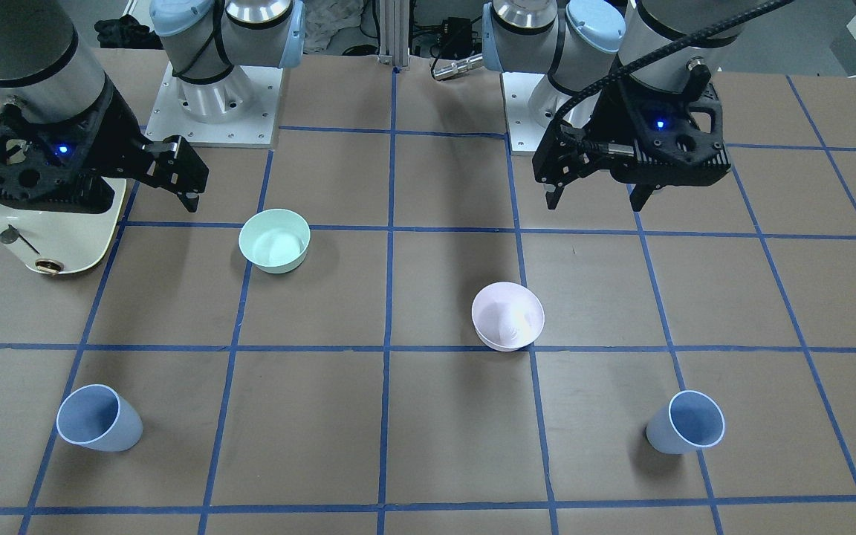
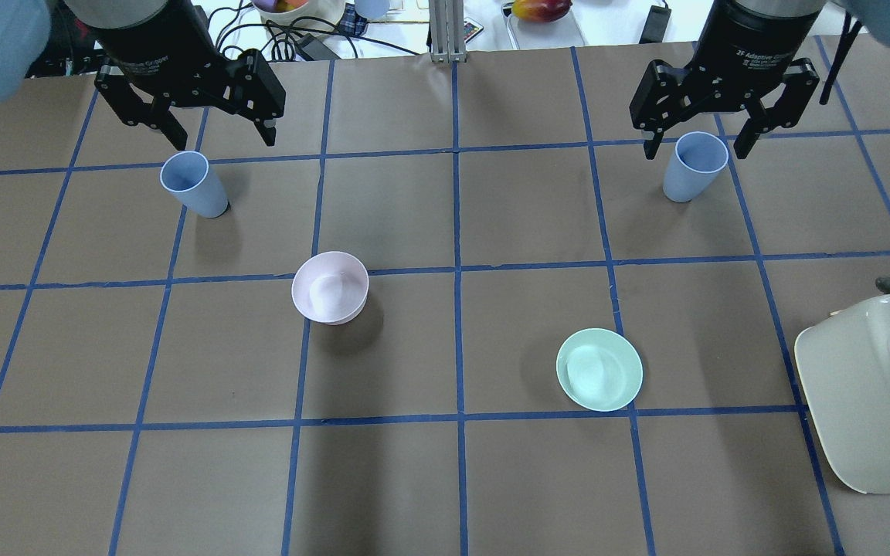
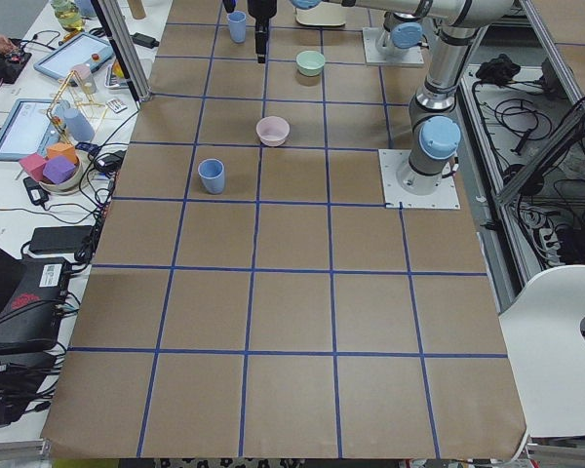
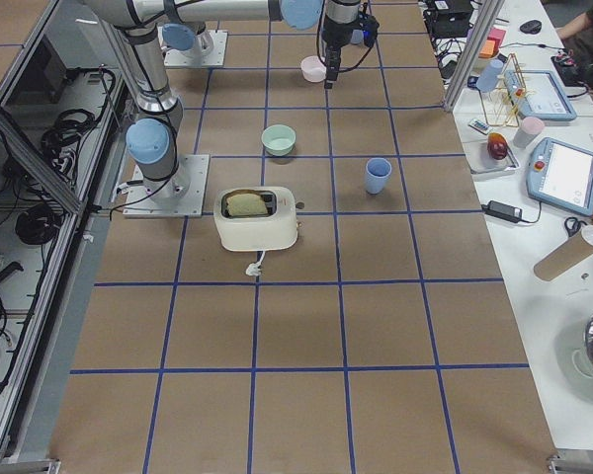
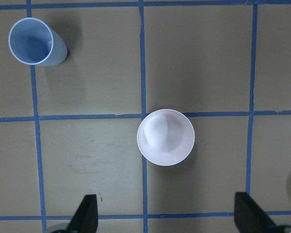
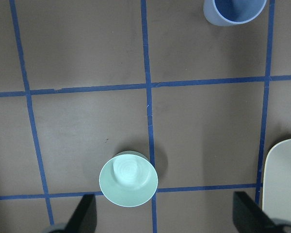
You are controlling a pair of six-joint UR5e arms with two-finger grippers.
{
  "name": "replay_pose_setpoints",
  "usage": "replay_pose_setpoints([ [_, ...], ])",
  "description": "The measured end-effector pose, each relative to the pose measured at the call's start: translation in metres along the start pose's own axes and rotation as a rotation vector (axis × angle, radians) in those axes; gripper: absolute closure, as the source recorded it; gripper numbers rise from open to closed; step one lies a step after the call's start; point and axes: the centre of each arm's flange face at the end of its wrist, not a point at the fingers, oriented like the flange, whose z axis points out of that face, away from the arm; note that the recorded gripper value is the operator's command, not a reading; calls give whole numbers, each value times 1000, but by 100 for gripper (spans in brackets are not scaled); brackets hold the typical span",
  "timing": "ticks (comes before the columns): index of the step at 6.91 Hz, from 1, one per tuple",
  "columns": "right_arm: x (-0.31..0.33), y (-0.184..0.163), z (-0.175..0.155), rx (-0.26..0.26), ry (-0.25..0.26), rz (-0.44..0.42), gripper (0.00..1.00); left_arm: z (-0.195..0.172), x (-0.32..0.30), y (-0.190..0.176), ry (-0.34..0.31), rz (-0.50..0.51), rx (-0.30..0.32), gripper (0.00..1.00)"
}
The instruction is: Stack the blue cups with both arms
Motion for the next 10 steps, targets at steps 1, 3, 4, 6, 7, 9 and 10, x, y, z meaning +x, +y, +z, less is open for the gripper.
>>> replay_pose_setpoints([
  [1,0,0,0,0,0,1,0,0,0,0,0,0,0,0],
  [3,0,1,-1,0,2,3,0,0,-1,-1,0,-1,5,0],
  [4,1,1,-1,1,3,3,0,-3,-2,-2,2,-3,18,0],
  [6,-1,1,-1,4,7,2,0,13,-10,-22,1,-19,40,0],
  [7,-2,1,-4,12,7,3,0,41,-25,-47,-1,-45,37,0],
  [9,-2,2,-12,33,1,5,0,124,-66,-105,-13,-63,4,0],
  [10,-1,4,-14,35,0,5,0,159,-90,-123,-16,-45,-20,0],
])
